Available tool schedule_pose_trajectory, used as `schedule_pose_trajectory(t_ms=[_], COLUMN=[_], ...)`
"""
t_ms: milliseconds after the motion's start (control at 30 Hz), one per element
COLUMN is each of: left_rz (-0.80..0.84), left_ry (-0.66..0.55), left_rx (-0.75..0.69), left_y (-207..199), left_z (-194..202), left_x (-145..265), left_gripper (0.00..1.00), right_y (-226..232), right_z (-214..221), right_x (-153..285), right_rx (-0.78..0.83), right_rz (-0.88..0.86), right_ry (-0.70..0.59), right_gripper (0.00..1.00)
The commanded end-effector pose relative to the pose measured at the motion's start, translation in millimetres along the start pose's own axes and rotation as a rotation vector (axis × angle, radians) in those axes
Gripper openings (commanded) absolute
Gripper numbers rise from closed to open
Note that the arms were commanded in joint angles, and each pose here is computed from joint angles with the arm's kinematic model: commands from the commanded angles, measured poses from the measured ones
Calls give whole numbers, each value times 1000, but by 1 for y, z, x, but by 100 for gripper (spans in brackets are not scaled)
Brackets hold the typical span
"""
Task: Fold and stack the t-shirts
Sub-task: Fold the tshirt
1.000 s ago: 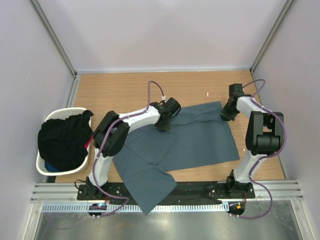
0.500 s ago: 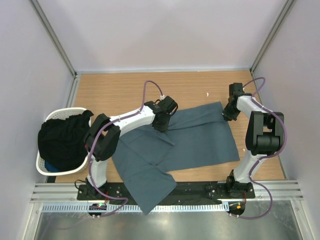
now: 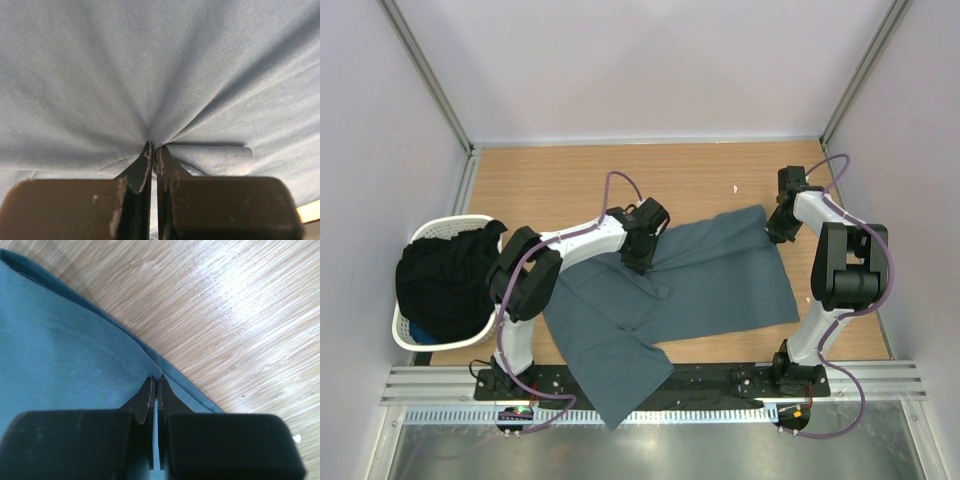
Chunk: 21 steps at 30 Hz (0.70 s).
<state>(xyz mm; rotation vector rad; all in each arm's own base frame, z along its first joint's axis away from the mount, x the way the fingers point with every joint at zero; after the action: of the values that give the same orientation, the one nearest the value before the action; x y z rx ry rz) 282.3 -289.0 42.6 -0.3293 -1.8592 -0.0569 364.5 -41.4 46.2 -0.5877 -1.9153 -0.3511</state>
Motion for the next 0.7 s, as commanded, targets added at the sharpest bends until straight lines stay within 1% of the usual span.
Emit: schedule_pose_trajectory(t_ms=[0, 133, 167, 200, 233, 267, 333, 367, 400, 433, 467, 567, 600, 633, 667], left_rz=[57, 62, 58, 61, 64, 65, 76, 76, 84, 81, 84, 83, 96, 89, 61], left_ry=[-15, -20, -26, -35, -40, -45, -61, -71, -93, -110, -128, -198, -232, -238, -236], left_rx=[-17, -15, -15, -12, -7, 4, 41, 59, 83, 146, 178, 340, 371, 399, 444], left_y=[-7, -10, -10, -11, -13, -12, -11, -9, -7, 3, 9, 43, 49, 57, 75], left_z=[-4, -9, -11, -15, -17, -21, -31, -35, -43, -52, -57, -78, -84, -84, -81], left_x=[12, 10, 11, 12, 14, 16, 25, 28, 38, 43, 49, 67, 76, 77, 73], left_gripper=[1, 5, 9, 11, 15, 25, 37, 48, 52, 55, 60, 67, 68, 69, 70], right_y=[-5, -8, -10, -11, -10, -9, -5, -2, -1, 0, 1, 1, 0, -2, -3], right_z=[-19, -17, -18, -20, -23, -24, -24, -23, -23, -22, -21, -17, -18, -16, -16], right_x=[13, 16, 18, 21, 24, 26, 30, 30, 30, 30, 29, 25, 25, 24, 25], right_rx=[-4, 15, 20, 29, 37, 43, 53, 55, 56, 55, 57, 58, 58, 59, 64], right_rz=[20, 35, 44, 45, 44, 39, 14, -3, -14, -19, -23, -19, -13, -4, 1], right_ry=[-67, -52, -55, -60, -59, -55, -44, -34, -34, -30, -27, -14, -15, -9, -8], right_gripper=[1, 1, 1, 1, 3, 4, 6, 8, 8, 8, 8, 8, 7, 7, 7])
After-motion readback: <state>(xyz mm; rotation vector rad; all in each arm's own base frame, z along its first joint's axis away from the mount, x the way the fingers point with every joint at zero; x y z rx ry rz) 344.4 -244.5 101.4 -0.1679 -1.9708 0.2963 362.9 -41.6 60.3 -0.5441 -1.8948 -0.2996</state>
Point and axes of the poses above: each gripper's point midway between its finger pads, its own x axis back along the fingers, its own y axis along the line the jaws close on, z = x × y, the point moved 1 cm from there along x, back along the fingers, and after that the axes turned 5 degrees about x, right-handed, at the moved point
